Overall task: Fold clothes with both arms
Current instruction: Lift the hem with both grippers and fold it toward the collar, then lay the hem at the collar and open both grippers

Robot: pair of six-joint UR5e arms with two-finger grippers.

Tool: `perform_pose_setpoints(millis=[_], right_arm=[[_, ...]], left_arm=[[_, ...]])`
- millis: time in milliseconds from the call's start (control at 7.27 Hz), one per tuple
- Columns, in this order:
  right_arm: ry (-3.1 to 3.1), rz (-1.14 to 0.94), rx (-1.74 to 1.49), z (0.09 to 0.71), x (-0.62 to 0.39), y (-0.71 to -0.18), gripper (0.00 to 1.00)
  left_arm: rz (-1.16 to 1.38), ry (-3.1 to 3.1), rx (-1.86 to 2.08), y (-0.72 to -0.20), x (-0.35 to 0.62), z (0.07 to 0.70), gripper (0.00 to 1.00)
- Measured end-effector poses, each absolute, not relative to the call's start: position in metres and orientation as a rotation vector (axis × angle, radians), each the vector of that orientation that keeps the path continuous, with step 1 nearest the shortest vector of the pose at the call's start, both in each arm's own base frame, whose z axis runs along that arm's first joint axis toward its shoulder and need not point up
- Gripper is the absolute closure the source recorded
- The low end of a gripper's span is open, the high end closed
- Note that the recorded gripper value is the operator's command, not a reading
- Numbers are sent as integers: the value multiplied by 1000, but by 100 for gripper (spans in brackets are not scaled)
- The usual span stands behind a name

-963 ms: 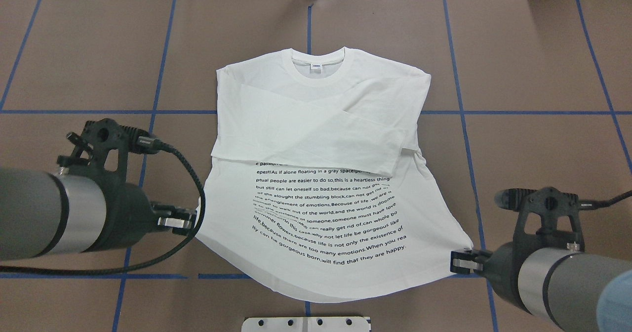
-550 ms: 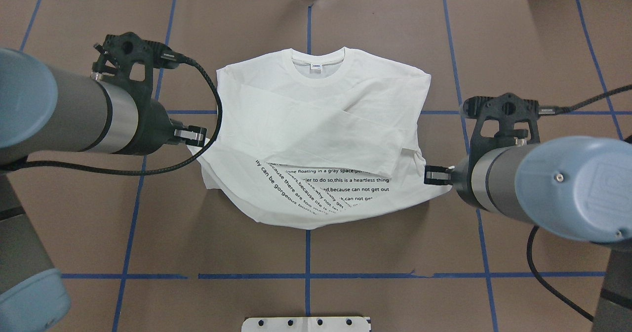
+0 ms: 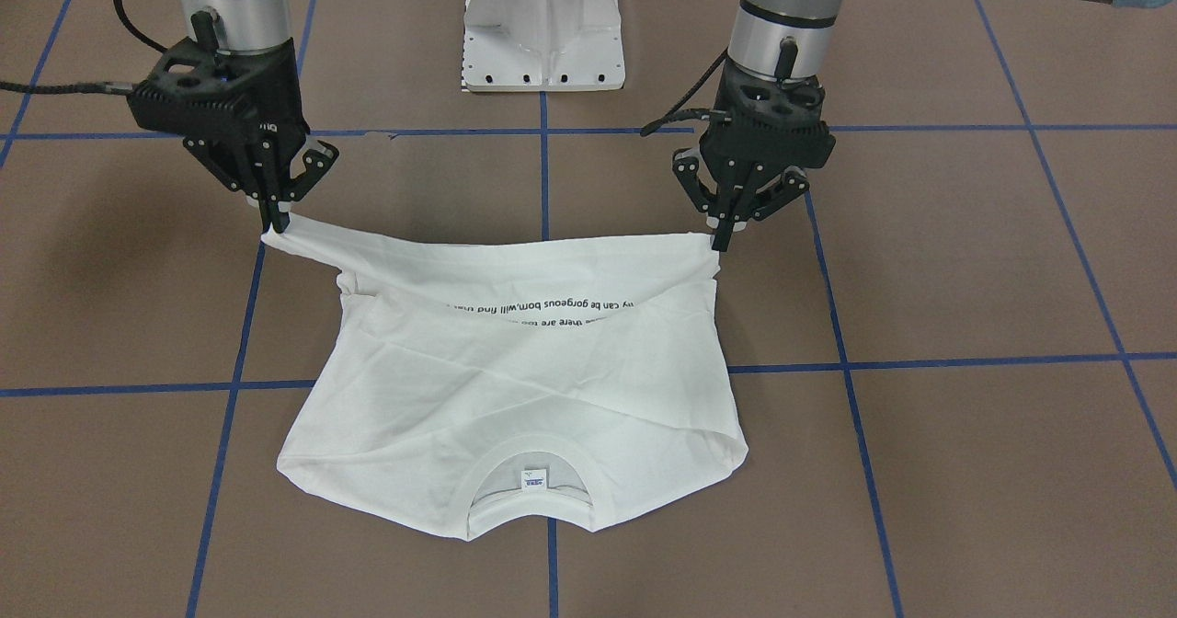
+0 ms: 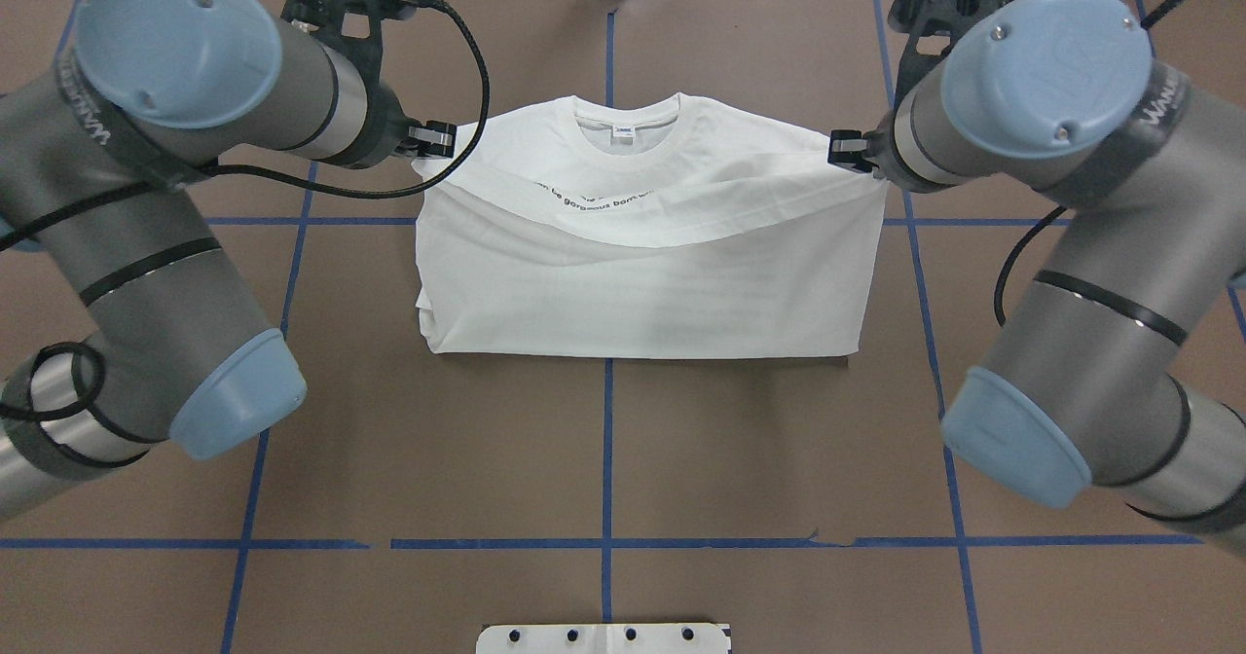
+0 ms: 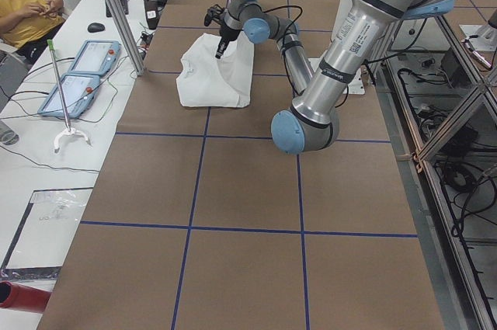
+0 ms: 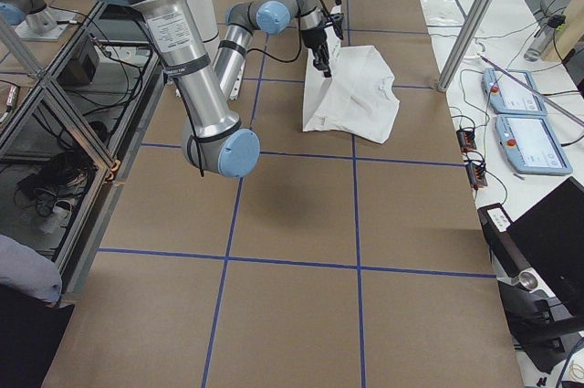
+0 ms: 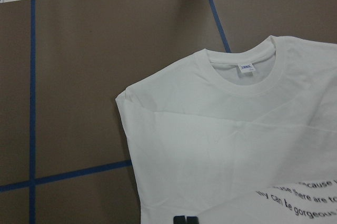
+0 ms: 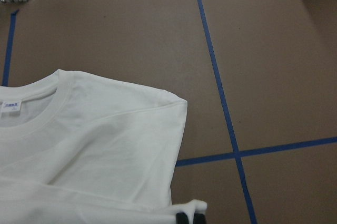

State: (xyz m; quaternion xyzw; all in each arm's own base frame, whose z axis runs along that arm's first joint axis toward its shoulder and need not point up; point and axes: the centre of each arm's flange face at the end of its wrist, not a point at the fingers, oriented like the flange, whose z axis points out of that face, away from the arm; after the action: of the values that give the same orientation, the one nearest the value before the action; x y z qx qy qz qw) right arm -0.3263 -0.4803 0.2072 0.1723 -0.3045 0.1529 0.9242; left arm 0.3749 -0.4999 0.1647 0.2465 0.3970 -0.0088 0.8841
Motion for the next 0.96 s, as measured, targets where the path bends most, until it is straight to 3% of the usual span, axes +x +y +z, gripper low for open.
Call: perform_pose_setpoints(millis=[413, 963], right_arm=[[-591, 339, 369, 235, -369, -570, 100], [-555, 338, 355, 280, -410, -610, 100]], left_arm=[[-63, 787, 564, -560, 413, 191, 100], [-84, 760, 598, -631, 453, 240, 100]])
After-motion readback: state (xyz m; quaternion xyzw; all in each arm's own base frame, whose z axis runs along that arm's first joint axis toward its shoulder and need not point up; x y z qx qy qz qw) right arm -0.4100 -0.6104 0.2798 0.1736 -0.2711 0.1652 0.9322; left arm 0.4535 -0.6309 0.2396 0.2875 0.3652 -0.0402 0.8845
